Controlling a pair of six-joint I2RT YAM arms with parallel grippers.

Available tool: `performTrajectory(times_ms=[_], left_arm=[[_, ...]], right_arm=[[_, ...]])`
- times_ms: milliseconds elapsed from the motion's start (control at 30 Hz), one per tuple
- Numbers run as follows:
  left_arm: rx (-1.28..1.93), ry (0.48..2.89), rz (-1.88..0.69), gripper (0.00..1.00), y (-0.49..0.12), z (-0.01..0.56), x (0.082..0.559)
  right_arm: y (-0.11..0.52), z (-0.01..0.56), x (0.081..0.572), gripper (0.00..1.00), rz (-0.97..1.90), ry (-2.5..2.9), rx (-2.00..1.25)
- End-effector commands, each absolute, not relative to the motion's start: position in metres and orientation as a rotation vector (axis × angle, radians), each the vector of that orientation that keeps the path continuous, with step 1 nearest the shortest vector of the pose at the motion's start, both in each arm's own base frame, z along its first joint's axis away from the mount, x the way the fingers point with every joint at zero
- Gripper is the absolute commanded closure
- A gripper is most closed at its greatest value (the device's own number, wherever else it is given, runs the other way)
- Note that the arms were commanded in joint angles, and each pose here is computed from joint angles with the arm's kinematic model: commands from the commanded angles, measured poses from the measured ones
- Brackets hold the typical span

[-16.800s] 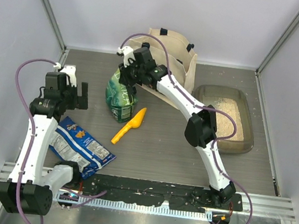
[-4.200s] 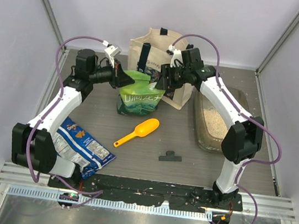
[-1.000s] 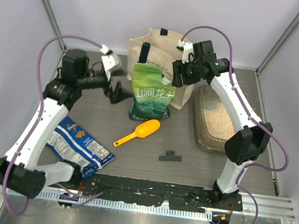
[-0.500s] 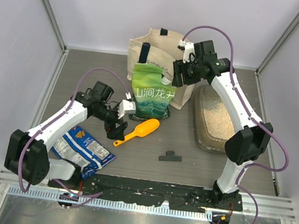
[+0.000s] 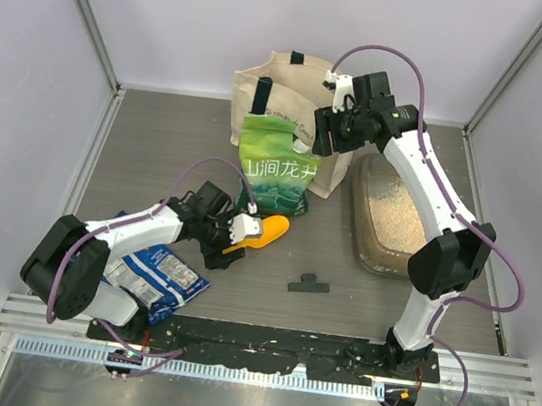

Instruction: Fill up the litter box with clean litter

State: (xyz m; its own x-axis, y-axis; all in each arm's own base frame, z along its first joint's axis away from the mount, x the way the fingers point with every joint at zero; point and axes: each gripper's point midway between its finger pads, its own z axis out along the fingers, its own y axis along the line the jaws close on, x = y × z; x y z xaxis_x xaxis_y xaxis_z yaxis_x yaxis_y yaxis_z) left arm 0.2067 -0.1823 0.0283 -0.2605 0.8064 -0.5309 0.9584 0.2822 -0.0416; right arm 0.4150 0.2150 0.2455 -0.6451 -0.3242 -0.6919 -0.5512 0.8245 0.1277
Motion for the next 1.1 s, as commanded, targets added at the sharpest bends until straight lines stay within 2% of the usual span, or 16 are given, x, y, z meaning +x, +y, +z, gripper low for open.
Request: performTrajectory(times_ms=[0, 267, 400, 667, 833, 1067], left_arm=[[1.482, 2.065, -0.415, 0.28, -0.198, 0.039, 0.240], [1.474, 2.077, -0.454, 0.30, -0.203, 0.037, 0.232], [1.462, 2.024, -0.614, 0.22, -0.222, 0.063, 0.222], [1.270, 1.971, -0.712, 0.18, -0.258, 0.101, 0.255], [1.142, 2.038, -0.613, 0.27, -0.262, 0.101, 0.289], [1.161, 2.079, -0.602, 0.44, -0.265, 0.084, 0.292]], right_arm=[[0.209, 0.289, 0.415, 0.39, 0.411, 2.192, -0.617], [0.206, 0.294, 0.417, 0.36, 0.382, 2.169, -0.627], [0.199, 0.303, 0.416, 0.34, 0.351, 2.144, -0.635], [0.179, 0.316, 0.412, 0.33, 0.315, 2.125, -0.600], [0.174, 0.318, 0.410, 0.34, 0.307, 2.119, -0.590], [0.168, 0.323, 0.410, 0.34, 0.299, 2.105, -0.576]])
